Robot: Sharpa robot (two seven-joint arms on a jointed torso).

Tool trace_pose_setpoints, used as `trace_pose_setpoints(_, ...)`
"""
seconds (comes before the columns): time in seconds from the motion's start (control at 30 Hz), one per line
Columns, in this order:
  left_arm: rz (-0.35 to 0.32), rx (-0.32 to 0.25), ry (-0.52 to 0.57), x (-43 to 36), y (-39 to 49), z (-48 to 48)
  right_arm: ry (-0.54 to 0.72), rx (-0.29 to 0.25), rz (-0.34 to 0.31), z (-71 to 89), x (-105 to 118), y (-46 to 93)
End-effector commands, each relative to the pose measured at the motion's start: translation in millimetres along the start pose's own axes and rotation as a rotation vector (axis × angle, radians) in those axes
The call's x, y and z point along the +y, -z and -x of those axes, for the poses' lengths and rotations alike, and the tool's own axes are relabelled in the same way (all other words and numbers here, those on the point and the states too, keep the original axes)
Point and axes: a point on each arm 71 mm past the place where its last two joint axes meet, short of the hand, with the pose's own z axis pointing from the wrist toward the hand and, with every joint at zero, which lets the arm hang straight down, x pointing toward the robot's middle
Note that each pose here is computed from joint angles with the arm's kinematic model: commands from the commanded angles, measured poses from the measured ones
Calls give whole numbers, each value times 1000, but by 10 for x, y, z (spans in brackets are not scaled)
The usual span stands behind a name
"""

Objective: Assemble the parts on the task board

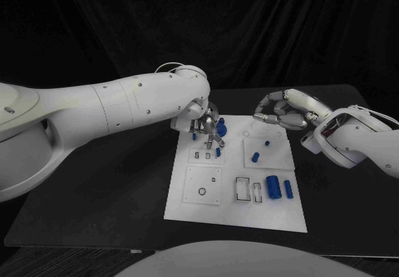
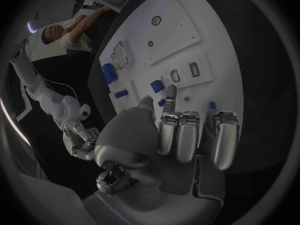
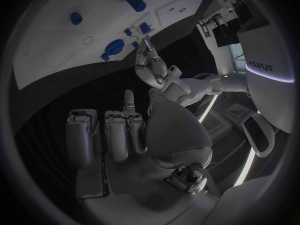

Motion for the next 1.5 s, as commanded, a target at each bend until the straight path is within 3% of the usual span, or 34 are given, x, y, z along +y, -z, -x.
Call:
trace_pose_setpoints(0.03,-6,20,0,-20,-18,-24,-3,5,-18,-10,-13,0)
trace_pose_setpoints(0.8,-35,22,12,-94,-117,-75,-4,15,-28,-19,-26,-15)
trace_pose_setpoints(1.5,-41,34,19,-99,-181,-147,-6,25,-38,-26,-40,-23)
